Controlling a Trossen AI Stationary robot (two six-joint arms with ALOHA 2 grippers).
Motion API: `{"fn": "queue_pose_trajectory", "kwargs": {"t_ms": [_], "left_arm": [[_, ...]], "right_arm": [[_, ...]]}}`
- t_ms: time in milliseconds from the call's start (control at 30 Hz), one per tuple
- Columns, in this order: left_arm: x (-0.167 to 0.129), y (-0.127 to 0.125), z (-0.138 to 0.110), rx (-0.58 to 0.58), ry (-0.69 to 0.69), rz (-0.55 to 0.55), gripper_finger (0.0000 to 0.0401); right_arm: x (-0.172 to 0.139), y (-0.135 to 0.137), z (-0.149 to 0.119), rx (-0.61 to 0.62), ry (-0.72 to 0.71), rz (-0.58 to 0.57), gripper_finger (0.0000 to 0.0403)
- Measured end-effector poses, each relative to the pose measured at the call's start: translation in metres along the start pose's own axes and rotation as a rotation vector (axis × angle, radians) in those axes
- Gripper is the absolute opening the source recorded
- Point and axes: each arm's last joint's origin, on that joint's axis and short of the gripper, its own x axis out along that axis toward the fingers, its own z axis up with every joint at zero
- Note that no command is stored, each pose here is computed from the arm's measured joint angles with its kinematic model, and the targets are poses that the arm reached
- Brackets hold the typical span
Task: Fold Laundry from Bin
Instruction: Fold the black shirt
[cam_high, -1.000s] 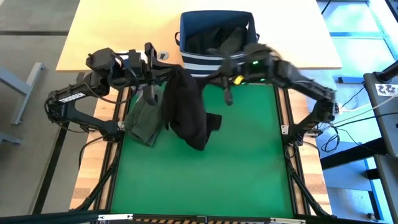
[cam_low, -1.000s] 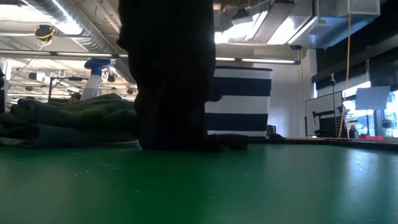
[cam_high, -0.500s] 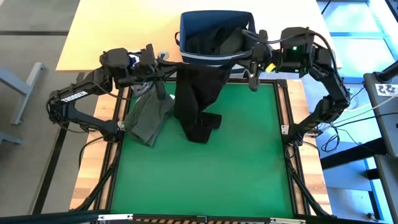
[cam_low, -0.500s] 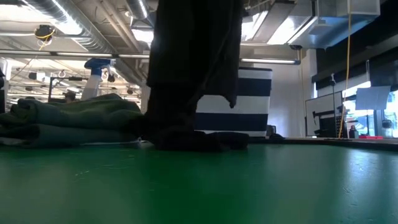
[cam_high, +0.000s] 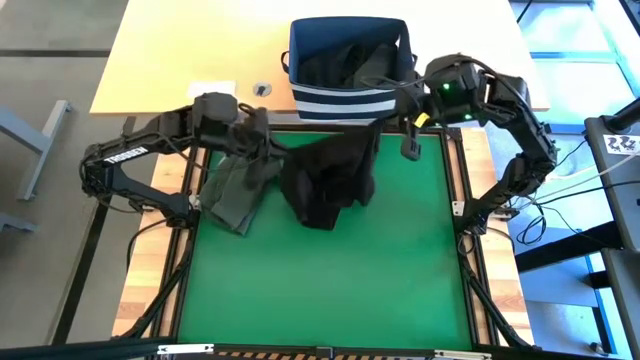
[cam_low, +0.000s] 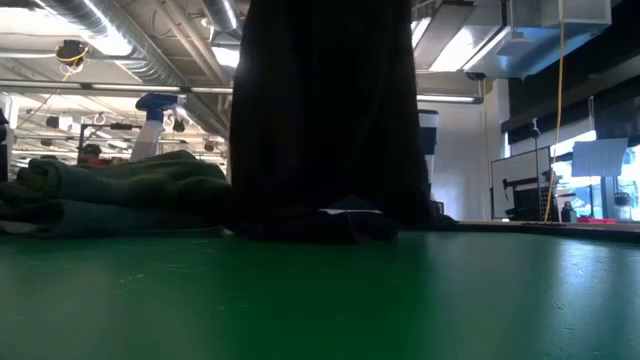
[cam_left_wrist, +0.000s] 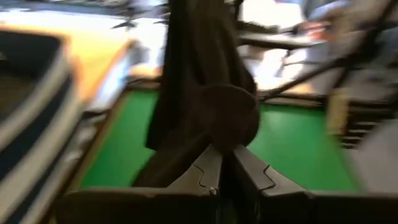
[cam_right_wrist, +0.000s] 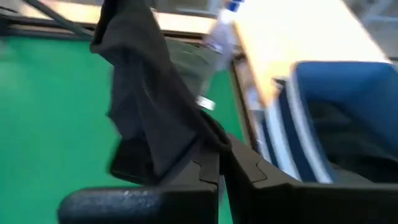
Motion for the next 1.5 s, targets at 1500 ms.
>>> {"fn": "queue_pose_trajectory", "kwargs": {"t_ms": [1500], "left_arm": [[-0.068,0.002,0.061,0.068,-0.336,-0.227,0.0015]], "right_arm": [[-0.081,0.006,-0.010,-0.042,-0.298,0.148,0.0006]]}}
